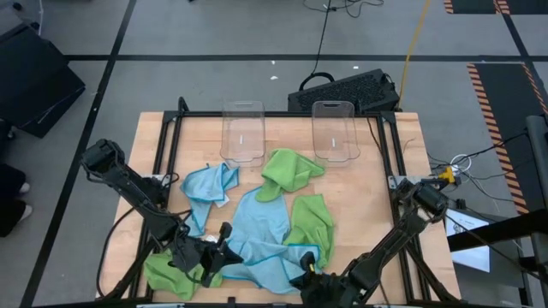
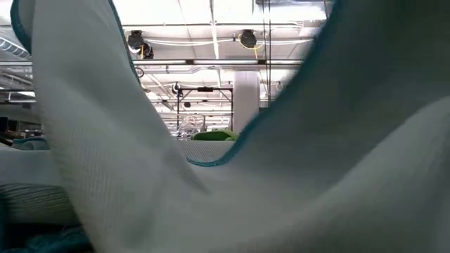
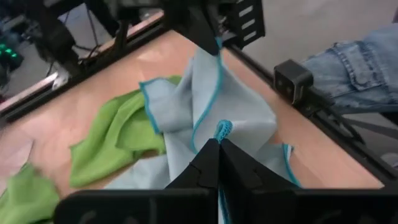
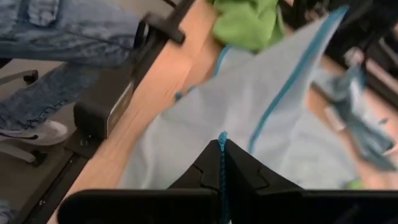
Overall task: Fold microfiber towels
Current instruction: Fold the right blue microfiber towel
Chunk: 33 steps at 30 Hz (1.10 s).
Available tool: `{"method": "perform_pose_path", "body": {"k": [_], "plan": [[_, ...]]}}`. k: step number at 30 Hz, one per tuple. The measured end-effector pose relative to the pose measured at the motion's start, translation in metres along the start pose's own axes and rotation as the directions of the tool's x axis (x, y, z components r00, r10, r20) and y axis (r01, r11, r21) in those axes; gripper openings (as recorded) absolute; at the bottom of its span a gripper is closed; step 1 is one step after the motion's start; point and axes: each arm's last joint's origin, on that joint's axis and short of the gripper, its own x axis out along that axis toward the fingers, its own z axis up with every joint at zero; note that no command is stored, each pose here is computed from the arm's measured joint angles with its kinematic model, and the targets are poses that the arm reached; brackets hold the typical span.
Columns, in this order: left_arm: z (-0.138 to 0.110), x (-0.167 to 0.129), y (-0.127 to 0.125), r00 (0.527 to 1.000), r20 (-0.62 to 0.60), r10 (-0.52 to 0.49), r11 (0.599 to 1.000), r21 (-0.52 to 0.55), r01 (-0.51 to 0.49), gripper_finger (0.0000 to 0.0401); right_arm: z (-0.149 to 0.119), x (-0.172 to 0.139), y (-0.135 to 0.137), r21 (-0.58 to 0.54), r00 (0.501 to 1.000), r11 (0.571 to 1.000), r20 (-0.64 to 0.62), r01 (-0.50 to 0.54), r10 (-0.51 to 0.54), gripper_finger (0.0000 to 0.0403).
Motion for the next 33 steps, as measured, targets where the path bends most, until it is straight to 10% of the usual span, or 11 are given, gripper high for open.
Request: {"method": "perform_pose_path", "body": {"k": [14,33], "plan": [[-0.024,0.016,-0.013,0.987,-0.15,-0.065,0.998,0.017,0.068,0.0006,0.011,-0.038,-0.046,-0.033,0.968,0.974,0.107,-0.224,0.226,0.0001],[-0.037,-0.001,-0.039,0.955,-0.275,-0.113,0.993,-0.072,0.097,0.0017,0.015,-0.064,-0.053,-0.02,0.972,0.994,0.206,-0.107,0.109,0.0002]]}}
